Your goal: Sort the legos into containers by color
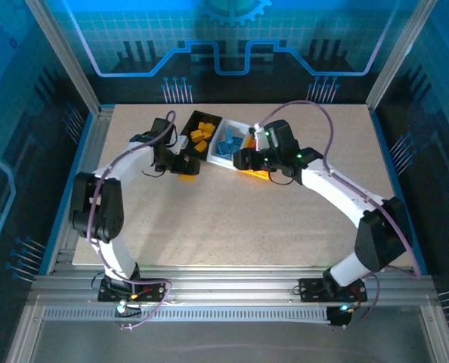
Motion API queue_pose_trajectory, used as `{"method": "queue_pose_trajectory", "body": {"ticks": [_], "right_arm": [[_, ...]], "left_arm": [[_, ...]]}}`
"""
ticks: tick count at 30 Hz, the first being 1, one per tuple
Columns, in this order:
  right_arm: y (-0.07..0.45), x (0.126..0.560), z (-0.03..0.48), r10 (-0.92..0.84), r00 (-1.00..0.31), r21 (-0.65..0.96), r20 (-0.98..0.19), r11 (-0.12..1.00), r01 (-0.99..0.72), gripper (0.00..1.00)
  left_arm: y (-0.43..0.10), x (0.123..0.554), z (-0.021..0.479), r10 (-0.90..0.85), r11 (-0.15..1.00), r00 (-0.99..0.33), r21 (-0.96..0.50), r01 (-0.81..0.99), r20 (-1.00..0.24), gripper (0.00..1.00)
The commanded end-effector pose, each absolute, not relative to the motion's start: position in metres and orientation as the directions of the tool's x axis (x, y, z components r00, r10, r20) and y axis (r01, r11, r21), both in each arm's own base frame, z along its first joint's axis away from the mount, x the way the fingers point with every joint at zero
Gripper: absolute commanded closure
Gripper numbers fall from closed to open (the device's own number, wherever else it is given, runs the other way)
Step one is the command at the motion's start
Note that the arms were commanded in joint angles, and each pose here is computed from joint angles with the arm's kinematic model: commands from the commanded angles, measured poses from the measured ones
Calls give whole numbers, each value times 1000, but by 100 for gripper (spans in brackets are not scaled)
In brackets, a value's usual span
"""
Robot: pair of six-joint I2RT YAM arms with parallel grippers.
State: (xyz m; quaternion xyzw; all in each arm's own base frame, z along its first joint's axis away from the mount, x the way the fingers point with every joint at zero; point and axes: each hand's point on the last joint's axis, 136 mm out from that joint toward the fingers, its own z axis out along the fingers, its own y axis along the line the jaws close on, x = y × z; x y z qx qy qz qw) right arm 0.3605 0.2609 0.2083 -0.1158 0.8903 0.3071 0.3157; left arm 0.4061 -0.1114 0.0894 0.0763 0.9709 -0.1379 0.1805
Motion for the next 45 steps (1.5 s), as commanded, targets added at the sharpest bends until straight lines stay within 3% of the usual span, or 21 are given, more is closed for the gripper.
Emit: {"method": "queue_pose_trajectory", "body": {"ticks": [1,19,45], "right_arm": [[248,352,224,-15,-744,443,-668,796,-414,40],[227,343,224,39,-754,431,-656,839,-332,40],[232,345,217,34,-744,433,-667,830,-351,40]], "left_arm": [[-128,430,93,201,917,-877,-232,325,-436,1],[-143,461,49,221,900,-907,-283,331,-358,1],[-139,385,33,201,930,-961,-270,248,-191,1]]}}
